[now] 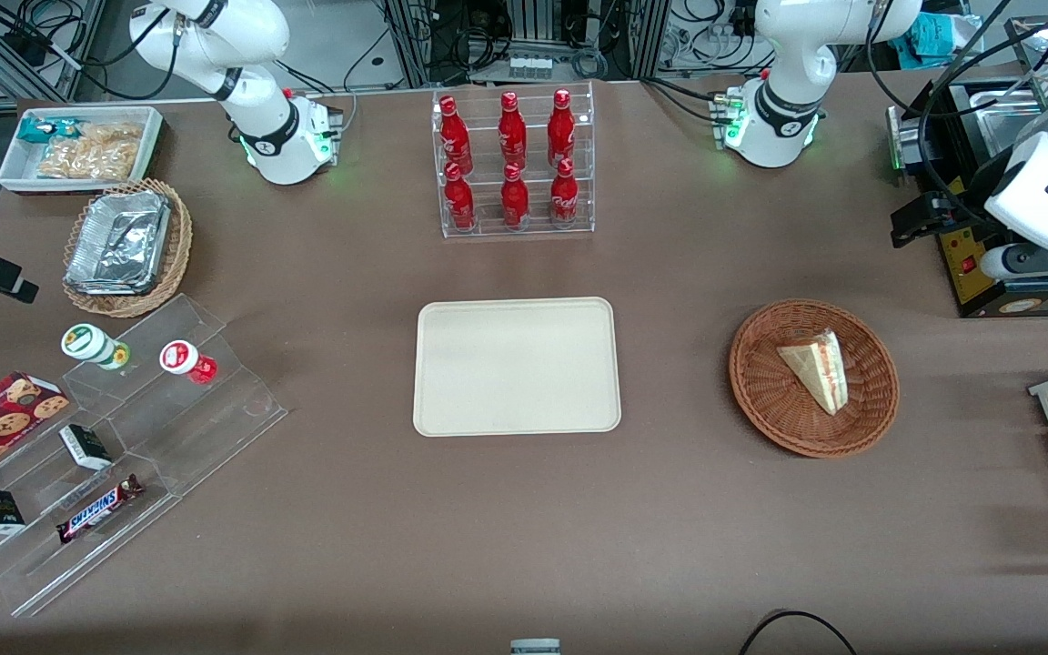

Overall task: Place sandwich from basket to tray
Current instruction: 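Lower the open left gripper over the wrapped sandwich in the wicker basket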

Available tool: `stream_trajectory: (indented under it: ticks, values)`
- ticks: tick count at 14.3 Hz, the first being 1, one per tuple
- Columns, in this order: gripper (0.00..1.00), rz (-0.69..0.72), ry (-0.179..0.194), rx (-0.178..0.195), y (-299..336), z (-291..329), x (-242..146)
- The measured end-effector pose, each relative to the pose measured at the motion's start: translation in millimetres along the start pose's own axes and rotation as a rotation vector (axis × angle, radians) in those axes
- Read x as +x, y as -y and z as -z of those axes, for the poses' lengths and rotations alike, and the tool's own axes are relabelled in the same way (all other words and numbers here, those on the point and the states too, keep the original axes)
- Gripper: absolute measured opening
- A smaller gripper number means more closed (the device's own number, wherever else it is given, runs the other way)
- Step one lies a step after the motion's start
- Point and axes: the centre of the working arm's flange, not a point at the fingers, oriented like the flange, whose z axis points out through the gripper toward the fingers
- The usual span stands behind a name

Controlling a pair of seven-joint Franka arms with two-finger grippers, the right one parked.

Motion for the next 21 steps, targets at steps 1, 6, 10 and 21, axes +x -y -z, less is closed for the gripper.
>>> stream_trajectory:
  ticks: [1,6,10,21]
  values:
    - [1.00,0.000,0.000,0.000,0.0,0.0,0.0]
    - [1.00,0.000,0.031,0.004,-0.7,-14.9,5.8]
    - [1.00,-0.001,0.125,0.015,-3.1,-86.5,23.3]
    - [1.00,0.201,0.044,-0.002,20.0,-233.3,42.1]
